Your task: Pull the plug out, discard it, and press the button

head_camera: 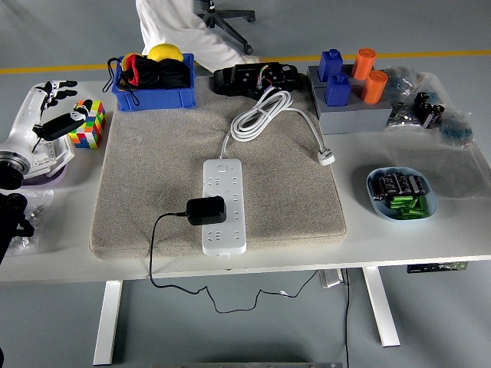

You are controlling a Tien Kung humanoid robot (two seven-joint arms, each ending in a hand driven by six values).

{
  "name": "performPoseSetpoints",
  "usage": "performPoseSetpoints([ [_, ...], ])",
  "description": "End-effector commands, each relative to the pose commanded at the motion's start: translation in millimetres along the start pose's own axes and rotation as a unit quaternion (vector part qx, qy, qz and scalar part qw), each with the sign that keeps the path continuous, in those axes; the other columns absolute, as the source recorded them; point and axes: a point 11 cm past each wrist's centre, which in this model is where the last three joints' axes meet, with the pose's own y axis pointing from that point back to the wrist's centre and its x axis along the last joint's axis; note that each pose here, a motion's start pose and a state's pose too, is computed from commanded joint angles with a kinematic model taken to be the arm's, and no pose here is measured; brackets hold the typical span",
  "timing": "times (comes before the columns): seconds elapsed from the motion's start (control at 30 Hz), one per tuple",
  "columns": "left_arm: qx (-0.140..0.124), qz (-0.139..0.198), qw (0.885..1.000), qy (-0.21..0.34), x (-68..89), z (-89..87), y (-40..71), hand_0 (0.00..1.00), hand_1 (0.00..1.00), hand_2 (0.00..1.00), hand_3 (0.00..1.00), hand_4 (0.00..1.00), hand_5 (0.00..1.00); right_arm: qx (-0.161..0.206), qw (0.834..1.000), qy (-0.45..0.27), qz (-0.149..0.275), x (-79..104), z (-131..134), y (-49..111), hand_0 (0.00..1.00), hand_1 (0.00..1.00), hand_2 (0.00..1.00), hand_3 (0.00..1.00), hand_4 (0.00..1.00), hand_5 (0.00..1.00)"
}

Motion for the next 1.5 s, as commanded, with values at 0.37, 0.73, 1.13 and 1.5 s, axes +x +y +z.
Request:
performPoseSetpoints([
  [0.37,0.002,-0.005,1.0,-0.001,-3.9,-1.2,0.3,0.867,0.858,0.775,0.787,0.691,0.403,0.001,1.0,0.0,0.0,-0.4,0,0.0,0.753,0.662,0.653,0.62,0.664,0.508],
  [0.73,-0.059,-0.076,0.995,-0.041,-20.8,36.9,5.4,0.868,0.85,0.773,0.804,0.702,0.382,-0.002,1.0,-0.001,0.0,2.0,3,-0.3,0.753,0.662,0.653,0.62,0.664,0.509],
  [1.13,-0.136,-0.218,0.958,-0.123,-90.1,83.6,39.0,0.869,0.841,0.762,0.812,0.914,0.29,-0.001,1.0,0.003,-0.001,2.5,1,-0.2,0.753,0.663,0.653,0.62,0.663,0.509],
  [1.5,-0.145,-0.287,0.933,-0.162,-134.8,83.0,55.7,0.87,0.829,0.749,0.797,0.969,0.269,-0.004,1.0,0.007,-0.001,4.2,5,-0.6,0.753,0.662,0.653,0.62,0.664,0.509],
])
